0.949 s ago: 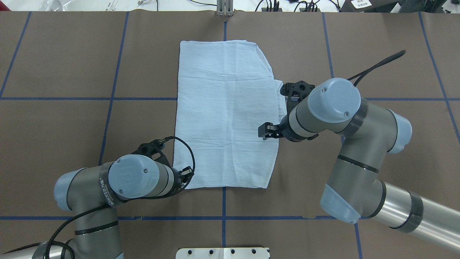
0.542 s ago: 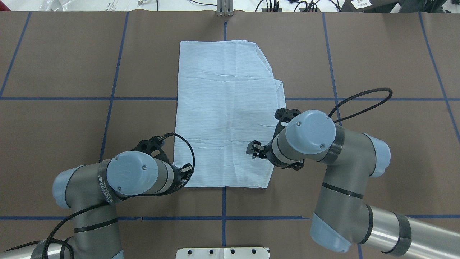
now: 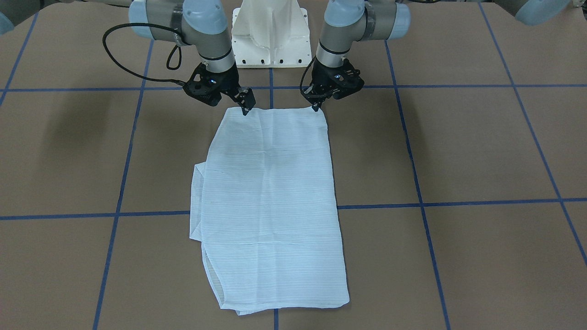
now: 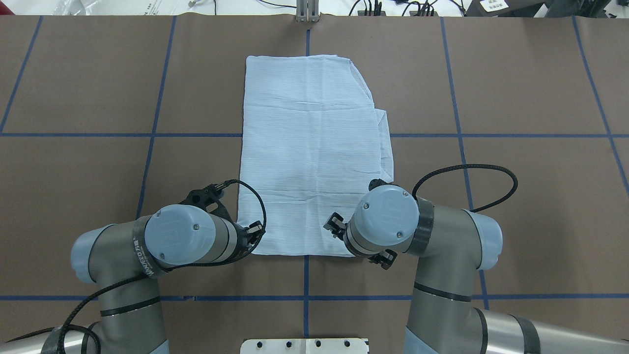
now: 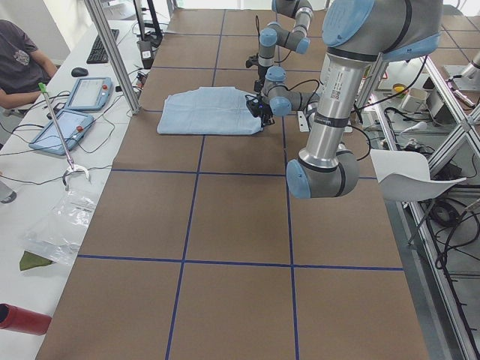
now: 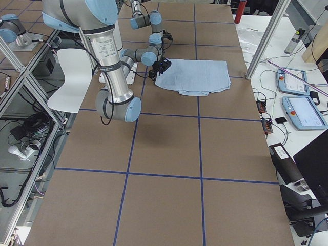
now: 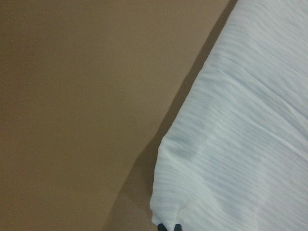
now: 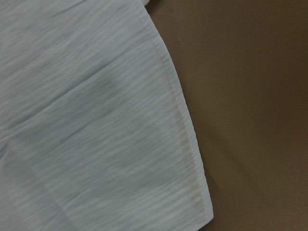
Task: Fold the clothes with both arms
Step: 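Move the right gripper to the shirt's near corner beside the left gripper, then grasp the near edge of the shirt with both grippers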
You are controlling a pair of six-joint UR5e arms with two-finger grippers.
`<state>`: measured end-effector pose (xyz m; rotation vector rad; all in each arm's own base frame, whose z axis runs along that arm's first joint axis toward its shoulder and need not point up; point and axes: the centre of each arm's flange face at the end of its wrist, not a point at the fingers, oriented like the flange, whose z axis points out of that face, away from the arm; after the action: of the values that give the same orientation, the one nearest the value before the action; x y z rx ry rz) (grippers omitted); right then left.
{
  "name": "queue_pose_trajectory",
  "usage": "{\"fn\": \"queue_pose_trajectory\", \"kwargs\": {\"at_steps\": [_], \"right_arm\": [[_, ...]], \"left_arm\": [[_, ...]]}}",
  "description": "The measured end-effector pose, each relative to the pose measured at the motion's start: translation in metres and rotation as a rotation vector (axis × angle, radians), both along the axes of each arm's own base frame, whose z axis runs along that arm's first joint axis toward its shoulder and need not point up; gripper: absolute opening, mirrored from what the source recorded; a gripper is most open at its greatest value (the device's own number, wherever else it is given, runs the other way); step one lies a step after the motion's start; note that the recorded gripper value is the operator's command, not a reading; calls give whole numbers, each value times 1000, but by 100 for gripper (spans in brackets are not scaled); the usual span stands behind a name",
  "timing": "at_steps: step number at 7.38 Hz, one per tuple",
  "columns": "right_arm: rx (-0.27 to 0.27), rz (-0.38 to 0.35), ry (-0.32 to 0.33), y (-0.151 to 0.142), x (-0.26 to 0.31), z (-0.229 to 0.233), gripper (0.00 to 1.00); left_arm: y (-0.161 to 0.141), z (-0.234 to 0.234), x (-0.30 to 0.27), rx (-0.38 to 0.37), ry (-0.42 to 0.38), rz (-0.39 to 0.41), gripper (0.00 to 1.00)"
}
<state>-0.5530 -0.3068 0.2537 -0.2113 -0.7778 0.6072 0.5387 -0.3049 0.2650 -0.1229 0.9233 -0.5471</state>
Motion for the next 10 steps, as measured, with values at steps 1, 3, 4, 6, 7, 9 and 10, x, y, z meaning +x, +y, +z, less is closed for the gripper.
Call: {"fn": "queue_pose_trajectory", "kwargs": {"at_steps": [1,3,4,6,7,9,10], "right_arm": [[-4,8,10,3,-4,3,100],[-5,6,26,3,-10,10,100],[-4,2,35,3,-14,14,100],[-5,-2,47,0,-26,17,100],[-7,-4,51,0,-30,17,100],[-8,-9,55,1,-33,19,100],[-9,-12,55,3,-34,20,100]], "left_arm": [[0,-1,0,1,2,0,0],[0,-3,1,2,4,0,0],[0,-3,1,2,5,-1,0],[-1,-4,1,2,5,-1,0],[-1,-4,1,2,5,-1,0],[-1,-3,1,2,4,-1,0],[-1,-2,2,2,2,-1,0]]}}
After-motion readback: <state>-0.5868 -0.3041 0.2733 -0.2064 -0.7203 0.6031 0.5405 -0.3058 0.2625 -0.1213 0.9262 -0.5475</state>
